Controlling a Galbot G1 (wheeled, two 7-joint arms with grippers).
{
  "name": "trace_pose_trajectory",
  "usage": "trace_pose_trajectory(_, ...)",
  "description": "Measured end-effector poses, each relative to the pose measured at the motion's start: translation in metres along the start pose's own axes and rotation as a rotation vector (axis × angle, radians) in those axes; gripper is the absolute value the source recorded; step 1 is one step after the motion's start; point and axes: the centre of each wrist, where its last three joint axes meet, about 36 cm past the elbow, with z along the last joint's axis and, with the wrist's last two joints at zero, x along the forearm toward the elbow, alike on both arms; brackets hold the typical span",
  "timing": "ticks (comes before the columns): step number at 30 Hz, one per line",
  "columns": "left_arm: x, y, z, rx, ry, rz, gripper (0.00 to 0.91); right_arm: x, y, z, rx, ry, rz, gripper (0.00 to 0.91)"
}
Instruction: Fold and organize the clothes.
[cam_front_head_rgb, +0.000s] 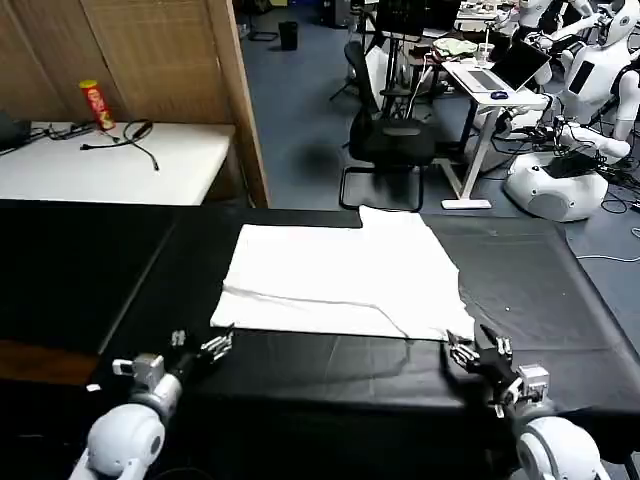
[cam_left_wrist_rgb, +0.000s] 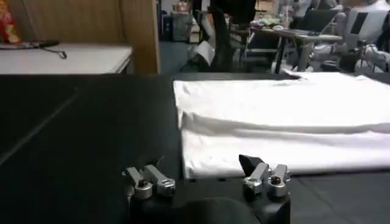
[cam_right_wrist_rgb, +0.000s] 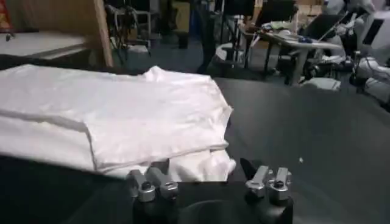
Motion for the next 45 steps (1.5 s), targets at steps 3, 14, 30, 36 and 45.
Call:
trace_pose_trajectory(3, -0.002, 0.000, 0.002, 0.012, 0.005, 0.006, 0.000, 0.002, 0.002, 0.001, 0.000, 0.002, -0.006, 0.078)
trace_pose_trajectory(14, -0.001, -0.002, 0.003, 0.026, 0.015, 0.019, 0.000, 0.021, 0.001, -0.012, 0.038, 0.074, 0.020, 0.039)
trace_pose_trajectory(30, 0.060, -0.019, 0.001, -0.083, 0.090, -0.066, 0.000, 0.064, 0.006, -0.026, 0.069, 0.202, 0.002, 0.039)
trace_pose_trajectory(36, 0.090, -0.030, 0.003, -0.088, 0.132, -0.080, 0.878, 0.079, 0.011, -0.033, 0.073, 0.215, 0.000, 0.878)
trace_pose_trajectory(45, 0.112, -0.033, -0.001, -0.103, 0.176, -0.120, 0.878, 0.103, 0.016, -0.064, 0.050, 0.151, -0.011, 0.878)
